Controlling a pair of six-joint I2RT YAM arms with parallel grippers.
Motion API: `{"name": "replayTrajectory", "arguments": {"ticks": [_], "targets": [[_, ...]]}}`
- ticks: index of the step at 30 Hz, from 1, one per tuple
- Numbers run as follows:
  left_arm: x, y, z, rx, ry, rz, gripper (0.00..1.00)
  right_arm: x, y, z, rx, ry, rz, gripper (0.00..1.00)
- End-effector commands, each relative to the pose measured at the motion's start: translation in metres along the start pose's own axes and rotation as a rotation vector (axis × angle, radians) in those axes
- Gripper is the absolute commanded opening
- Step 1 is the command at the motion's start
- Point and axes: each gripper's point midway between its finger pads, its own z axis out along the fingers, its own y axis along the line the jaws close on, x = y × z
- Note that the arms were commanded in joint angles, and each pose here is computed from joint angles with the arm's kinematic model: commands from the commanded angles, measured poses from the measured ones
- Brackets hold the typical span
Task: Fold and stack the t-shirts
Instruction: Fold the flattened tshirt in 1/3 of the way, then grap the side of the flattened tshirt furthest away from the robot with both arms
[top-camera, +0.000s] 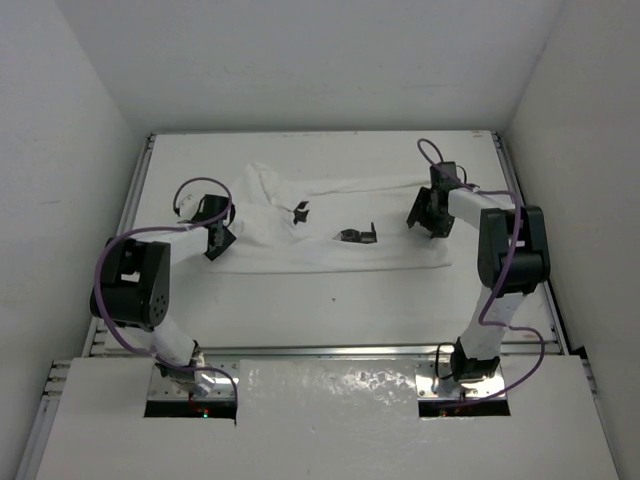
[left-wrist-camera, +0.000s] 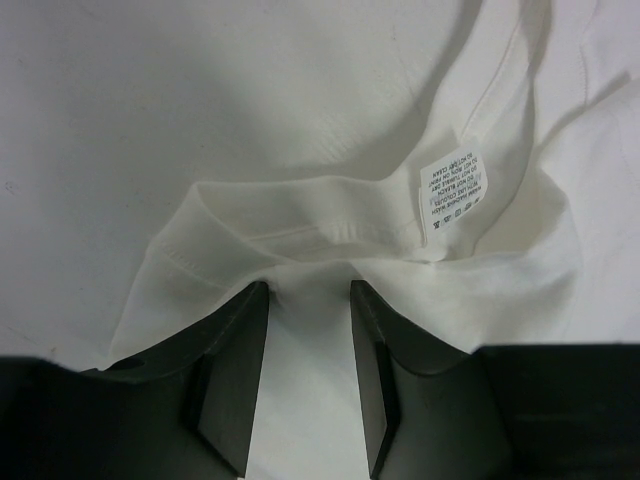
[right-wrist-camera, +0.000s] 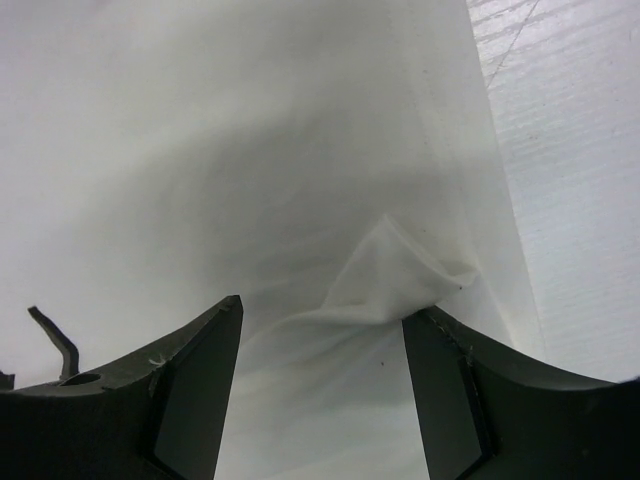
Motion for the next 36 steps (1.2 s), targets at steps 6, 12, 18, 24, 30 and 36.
{"name": "replayTrajectory", "arguments": {"ticks": [6, 12, 18, 24, 30, 36], "targets": [[-0.041, -0.04, -0.037, 0.15, -0.047, 0.043, 0.63, -0.086, 0.068, -0.065, -0.215, -0.187, -0.093, 0.66], [-0.068, -0.075, -0.053, 0.181, -0.052, 0.031, 0.79, -0.107, 0.064, -0.07, -0.148, -0.209, -0.123, 0.67], [-0.081, -0.153, -0.061, 0.23, -0.055, 0.186, 0.77, -0.087, 0.071, -0.062, -0.226, -0.165, -0.129, 0.68], [-0.071, -0.222, -0.042, 0.134, -0.104, 0.264, 0.74, -0.046, 0.069, -0.071, -0.319, -0.138, -0.121, 0.68], [-0.062, -0.238, -0.003, 0.047, -0.139, 0.31, 0.68, -0.016, 0.071, -0.089, -0.399, -0.132, -0.136, 0.68], [-0.052, -0.251, 0.02, 0.069, -0.131, 0.376, 0.66, -0.008, 0.079, -0.102, -0.452, -0.137, -0.17, 0.68]]}}
